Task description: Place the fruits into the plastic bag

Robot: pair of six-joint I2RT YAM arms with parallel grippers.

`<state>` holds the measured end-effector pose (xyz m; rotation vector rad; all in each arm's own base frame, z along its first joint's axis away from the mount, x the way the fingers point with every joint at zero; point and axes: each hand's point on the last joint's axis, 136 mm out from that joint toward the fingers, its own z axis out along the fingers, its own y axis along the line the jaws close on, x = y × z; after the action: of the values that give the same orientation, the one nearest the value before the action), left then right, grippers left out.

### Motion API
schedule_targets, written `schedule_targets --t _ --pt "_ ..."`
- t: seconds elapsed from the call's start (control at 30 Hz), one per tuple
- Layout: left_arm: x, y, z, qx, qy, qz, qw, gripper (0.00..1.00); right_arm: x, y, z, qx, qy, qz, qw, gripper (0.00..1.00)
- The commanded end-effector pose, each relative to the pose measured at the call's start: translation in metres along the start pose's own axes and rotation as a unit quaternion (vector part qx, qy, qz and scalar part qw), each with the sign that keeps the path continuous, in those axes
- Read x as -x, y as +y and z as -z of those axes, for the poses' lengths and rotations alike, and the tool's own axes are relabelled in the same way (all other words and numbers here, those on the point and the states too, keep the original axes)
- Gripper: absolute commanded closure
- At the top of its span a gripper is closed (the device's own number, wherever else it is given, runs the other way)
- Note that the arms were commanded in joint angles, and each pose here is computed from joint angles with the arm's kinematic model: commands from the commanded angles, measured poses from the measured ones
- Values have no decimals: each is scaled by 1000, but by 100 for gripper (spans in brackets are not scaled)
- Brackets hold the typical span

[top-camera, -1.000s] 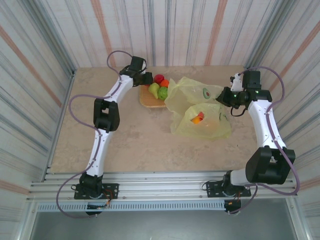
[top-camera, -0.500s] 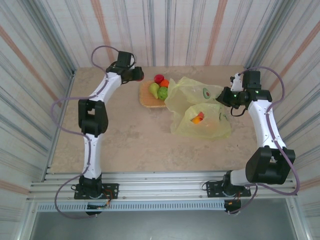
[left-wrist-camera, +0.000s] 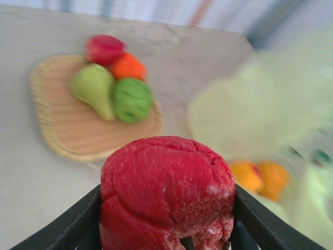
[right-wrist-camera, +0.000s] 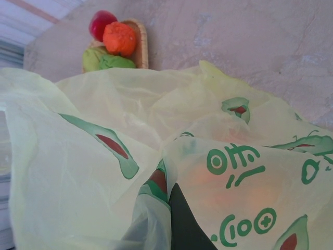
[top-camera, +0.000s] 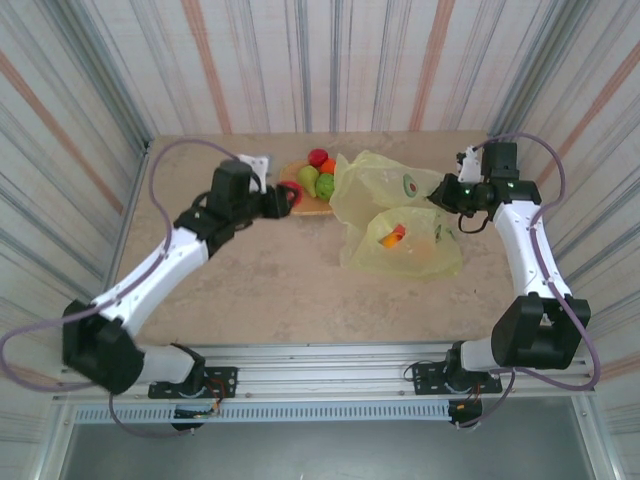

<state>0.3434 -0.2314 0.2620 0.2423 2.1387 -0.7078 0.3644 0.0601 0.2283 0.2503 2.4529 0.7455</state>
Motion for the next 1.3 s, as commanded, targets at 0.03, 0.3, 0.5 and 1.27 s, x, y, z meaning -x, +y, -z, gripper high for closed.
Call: schedule_targets --t 0.03,0.3,0.5,1.27 --pt "-20 -63 23 -68 -14 -34 997 47 -8 13 2 24 5 -1 1000 100" --pt "-26 -143 -17 -116 10 -115 986 47 -16 29 0 37 14 15 999 100" --pt "-22 -109 -63 -24 13 -115 993 47 -20 32 6 35 14 25 999 100" --pt "-74 -139 -207 -74 90 -63 991 38 -27 36 -10 62 30 14 998 100"
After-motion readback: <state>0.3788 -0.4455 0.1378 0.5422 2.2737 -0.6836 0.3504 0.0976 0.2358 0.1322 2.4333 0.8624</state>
